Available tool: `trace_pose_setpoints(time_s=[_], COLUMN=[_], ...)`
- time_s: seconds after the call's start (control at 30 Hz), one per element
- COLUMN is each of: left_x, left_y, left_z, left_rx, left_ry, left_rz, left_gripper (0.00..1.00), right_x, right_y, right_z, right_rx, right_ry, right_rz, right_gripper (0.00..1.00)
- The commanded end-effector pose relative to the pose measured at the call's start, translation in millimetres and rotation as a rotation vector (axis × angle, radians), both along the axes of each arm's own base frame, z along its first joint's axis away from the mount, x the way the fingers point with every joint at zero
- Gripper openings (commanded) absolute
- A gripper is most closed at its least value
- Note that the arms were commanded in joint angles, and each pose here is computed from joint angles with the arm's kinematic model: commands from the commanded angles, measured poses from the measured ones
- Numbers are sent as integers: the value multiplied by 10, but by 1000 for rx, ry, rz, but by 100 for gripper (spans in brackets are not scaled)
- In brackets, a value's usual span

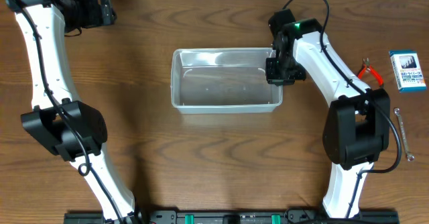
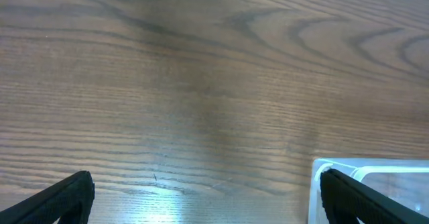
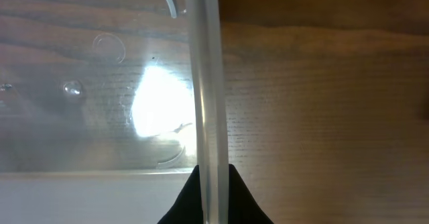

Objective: Pack container
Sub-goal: 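Push the container further right with the right gripper on its wall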

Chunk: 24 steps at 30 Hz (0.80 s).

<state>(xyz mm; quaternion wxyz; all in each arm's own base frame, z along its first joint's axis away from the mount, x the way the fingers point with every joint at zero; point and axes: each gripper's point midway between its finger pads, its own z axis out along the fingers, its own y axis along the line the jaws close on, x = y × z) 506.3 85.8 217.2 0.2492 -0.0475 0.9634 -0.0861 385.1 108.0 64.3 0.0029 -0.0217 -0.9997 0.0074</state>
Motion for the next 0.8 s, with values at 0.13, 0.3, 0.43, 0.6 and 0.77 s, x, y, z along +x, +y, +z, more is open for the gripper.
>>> trace_pose_setpoints(time_s=[0.13, 0.3, 0.43, 0.6, 0.77], left_x=[1, 0, -1, -9, -8], left_y=[6, 6, 6, 3, 4], left_z=[82, 82, 81, 77, 78], left_rx=[-5, -5, -5, -6, -6], left_ry=[-18, -18, -17, -14, -14], left_rz=[1, 1, 1, 1, 1], left_gripper=[98, 98, 98, 98, 98], right_x=[-168, -153, -193, -179, -174], right_y=[-204, -241, -320, -377, -401], right_z=[-128, -44, -37, -40, -41], right_rx=[-81, -72, -74, -40, -35], right_ry=[69, 55, 80, 87, 88], right_rz=[-27, 51, 89, 117, 110], right_gripper=[1, 1, 1, 1, 1])
